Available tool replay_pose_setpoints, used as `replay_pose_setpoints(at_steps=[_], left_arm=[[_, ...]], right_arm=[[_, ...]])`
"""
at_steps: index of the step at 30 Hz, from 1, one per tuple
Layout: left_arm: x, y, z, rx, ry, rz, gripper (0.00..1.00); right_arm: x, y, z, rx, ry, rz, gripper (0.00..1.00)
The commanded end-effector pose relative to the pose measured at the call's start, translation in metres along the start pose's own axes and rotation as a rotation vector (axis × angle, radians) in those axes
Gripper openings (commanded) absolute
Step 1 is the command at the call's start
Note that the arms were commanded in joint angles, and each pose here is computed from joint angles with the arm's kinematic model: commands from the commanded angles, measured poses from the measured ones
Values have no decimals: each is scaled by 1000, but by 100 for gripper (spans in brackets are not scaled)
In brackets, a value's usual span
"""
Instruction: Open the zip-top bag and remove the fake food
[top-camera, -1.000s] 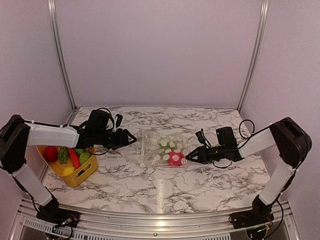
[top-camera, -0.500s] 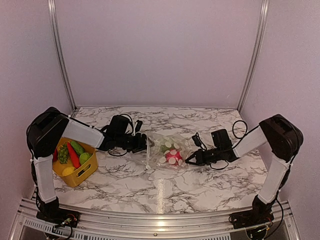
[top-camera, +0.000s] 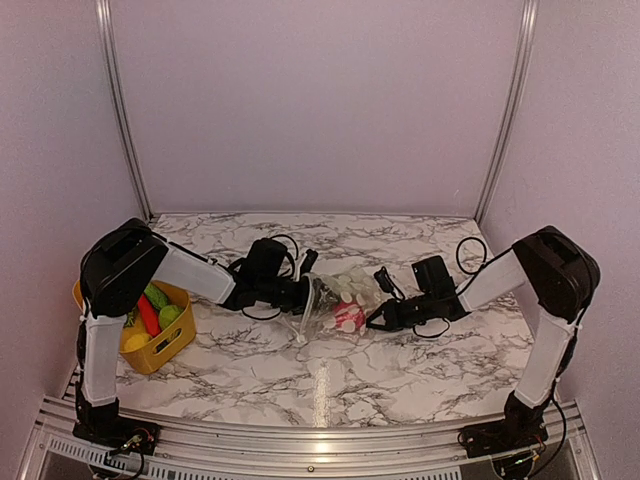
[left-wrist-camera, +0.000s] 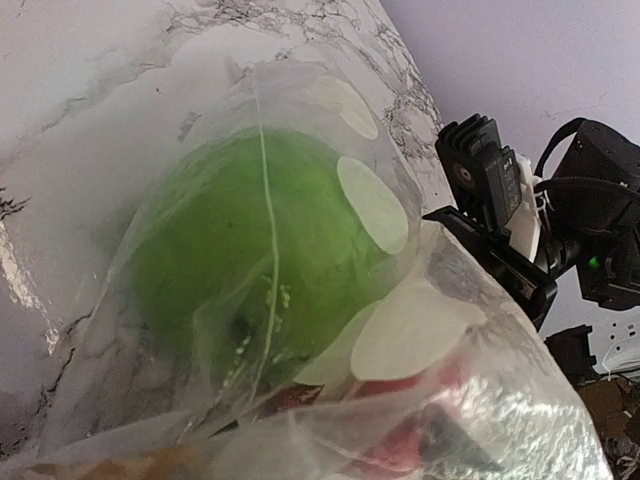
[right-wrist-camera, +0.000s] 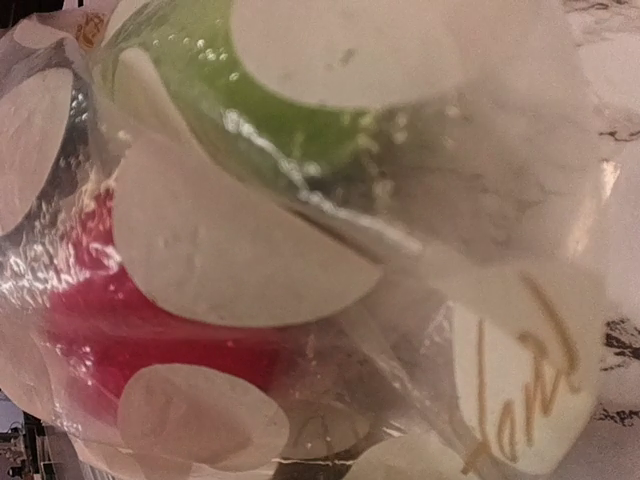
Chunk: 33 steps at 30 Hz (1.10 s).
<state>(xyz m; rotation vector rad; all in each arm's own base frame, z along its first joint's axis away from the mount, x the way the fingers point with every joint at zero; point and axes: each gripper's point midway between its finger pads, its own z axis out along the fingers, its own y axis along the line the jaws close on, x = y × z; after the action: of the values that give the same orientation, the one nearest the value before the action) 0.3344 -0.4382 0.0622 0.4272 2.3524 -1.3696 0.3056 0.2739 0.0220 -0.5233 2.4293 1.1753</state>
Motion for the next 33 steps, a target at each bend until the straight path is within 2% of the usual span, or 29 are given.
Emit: replay_pose_setpoints(at_steps=[1,8,14,18,26,33], left_arm=[[10,-14,11,51,37,48,67],[23,-27,18,80,75,83,84],[31,-15,33,18,101,74,90],[33,-5,33,-36,104,59,89],[18,11,-11,-106,20,19,72],[5,17,-50,-139,-41,2,73]], right_arm=[[-8,6,6,-11,0,-33,0],[-13,16,9,-37,-2,-39,0],[-16,28,12,-97,-14,-31,0],[-15,31,12,-115,-16,-19,0],[-12,17,0,-64,-37,4,0],[-5,-11,-15,7,-68,71,0]])
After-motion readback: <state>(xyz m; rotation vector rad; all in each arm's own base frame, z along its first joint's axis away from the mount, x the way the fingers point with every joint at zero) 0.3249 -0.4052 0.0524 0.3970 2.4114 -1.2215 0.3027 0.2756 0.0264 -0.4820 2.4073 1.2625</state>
